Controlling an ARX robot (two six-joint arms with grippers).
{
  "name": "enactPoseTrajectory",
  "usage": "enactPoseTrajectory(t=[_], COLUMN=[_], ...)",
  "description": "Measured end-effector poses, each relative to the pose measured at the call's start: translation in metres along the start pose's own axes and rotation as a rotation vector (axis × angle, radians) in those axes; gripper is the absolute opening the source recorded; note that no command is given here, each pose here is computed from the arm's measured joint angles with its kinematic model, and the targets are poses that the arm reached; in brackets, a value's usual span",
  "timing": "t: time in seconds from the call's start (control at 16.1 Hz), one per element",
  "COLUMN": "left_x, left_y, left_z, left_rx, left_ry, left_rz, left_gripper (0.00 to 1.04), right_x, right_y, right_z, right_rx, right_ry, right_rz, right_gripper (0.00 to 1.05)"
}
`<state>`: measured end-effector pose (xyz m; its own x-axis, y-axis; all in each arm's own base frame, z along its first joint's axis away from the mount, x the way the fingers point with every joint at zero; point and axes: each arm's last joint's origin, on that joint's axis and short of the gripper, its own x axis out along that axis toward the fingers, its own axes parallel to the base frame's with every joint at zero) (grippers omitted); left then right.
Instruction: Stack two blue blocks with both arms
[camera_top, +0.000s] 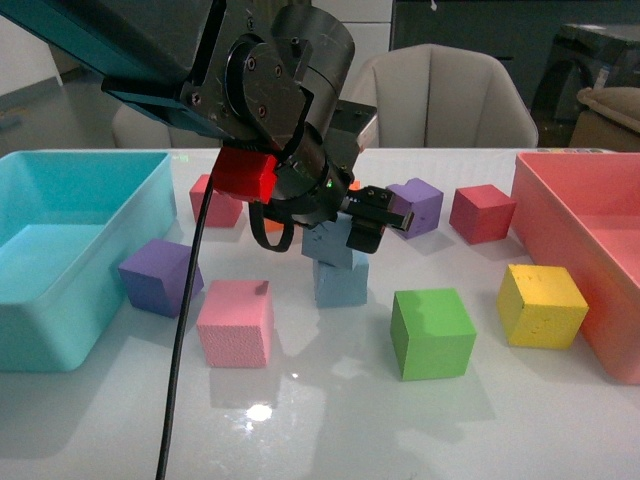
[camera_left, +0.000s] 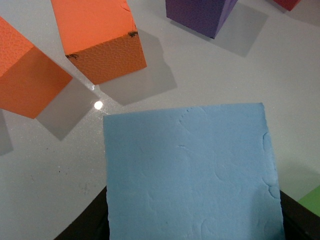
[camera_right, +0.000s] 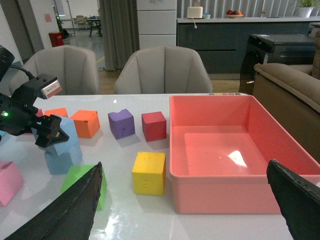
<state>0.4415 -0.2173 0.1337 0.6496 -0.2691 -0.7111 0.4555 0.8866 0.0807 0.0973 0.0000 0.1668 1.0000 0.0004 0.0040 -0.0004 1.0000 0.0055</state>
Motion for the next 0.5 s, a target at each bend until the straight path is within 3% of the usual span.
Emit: enactPoseTrajectory(t=[0.25, 0.5], left_x=[-0.001, -0.014], left_y=[0.000, 0.001], left_z=[0.003, 0.016], left_rx=[-0.016, -0.039], left_ry=[-0.008, -0.076], left_rz=[-0.020, -0.017], left_gripper=[1.00, 0.98], right_x=[0.000, 0.000], right_y=[0.000, 0.000], right_z=[0.000, 0.000], right_rx=[0.000, 0.000], right_ry=[0.000, 0.000], right_rz=[0.000, 0.000], right_gripper=[0.98, 0.98])
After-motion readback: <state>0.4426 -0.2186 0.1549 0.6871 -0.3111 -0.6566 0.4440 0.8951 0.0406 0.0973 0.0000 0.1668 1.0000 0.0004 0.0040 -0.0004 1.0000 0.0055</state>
